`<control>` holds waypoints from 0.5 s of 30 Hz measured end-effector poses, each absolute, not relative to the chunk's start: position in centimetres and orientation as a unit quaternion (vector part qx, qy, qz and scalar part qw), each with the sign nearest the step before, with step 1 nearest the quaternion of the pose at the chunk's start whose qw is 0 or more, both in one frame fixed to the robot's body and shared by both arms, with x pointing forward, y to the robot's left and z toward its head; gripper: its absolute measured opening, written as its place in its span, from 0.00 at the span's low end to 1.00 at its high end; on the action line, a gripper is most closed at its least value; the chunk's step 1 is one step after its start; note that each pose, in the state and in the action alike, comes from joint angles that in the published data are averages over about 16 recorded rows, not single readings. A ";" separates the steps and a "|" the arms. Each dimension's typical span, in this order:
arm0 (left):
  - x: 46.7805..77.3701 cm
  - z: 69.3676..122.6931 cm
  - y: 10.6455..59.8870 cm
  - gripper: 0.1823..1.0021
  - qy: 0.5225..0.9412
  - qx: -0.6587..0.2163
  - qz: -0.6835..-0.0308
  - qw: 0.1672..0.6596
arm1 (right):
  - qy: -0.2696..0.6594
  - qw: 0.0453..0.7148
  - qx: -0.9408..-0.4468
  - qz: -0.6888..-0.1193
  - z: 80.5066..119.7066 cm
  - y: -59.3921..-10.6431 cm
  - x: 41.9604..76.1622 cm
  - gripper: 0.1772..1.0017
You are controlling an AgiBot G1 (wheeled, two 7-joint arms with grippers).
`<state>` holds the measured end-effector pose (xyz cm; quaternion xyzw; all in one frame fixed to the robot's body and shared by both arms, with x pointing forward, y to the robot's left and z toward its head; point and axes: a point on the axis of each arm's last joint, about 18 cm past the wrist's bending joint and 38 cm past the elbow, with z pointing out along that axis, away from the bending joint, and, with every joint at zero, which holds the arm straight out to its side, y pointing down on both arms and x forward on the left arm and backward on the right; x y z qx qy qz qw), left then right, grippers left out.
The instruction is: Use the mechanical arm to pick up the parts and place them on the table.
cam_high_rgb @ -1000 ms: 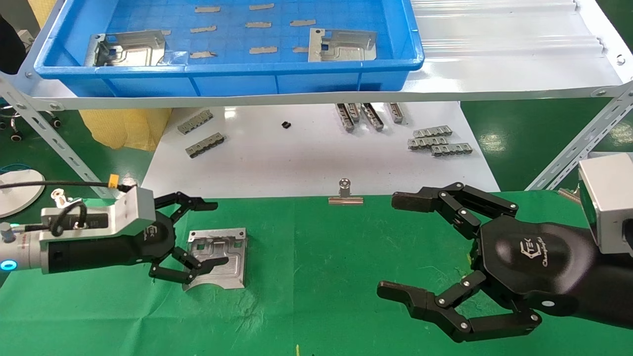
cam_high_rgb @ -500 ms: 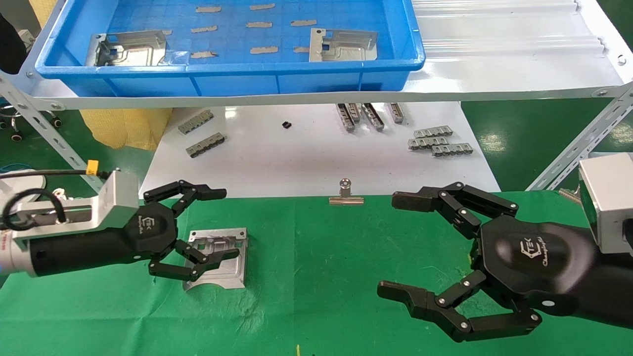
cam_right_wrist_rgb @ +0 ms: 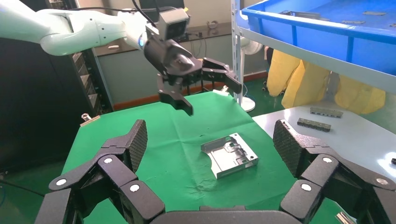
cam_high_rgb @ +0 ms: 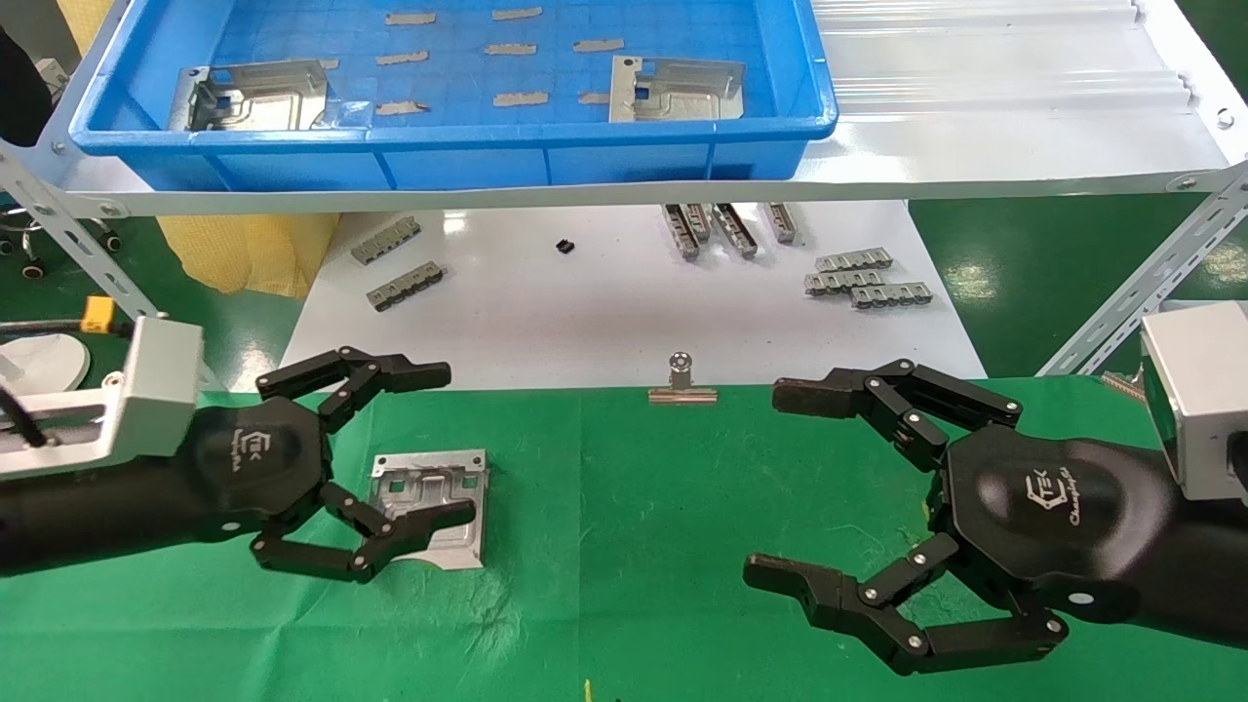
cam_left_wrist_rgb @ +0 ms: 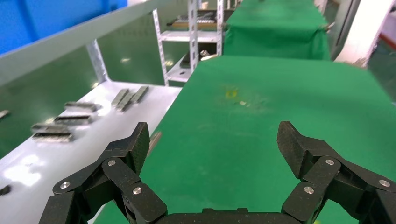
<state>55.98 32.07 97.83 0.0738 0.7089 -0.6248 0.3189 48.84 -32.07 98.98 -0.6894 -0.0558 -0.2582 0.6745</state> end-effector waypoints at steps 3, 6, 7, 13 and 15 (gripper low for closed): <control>54.8 98.1 31.8 1.00 0.706 0.077 -0.633 0.309 | -0.056 0.675 -0.689 -0.258 99.0 -32.1 48.8 1.00; 53.5 98.4 31.5 1.00 0.703 0.081 -0.640 0.298 | -0.056 0.675 -0.689 -0.258 99.0 -32.1 48.8 1.00; 53.1 98.5 31.4 1.00 0.703 0.083 -0.642 0.295 | -0.056 0.675 -0.689 -0.258 99.0 -32.1 48.8 1.00; 50.5 98.9 30.8 1.00 0.702 0.092 -0.652 0.272 | -0.056 0.675 -0.689 -0.258 99.0 -32.1 48.8 1.00; 49.6 99.0 30.6 1.00 0.702 0.095 -0.654 0.264 | -0.056 0.675 -0.689 -0.258 99.0 -32.1 48.8 1.00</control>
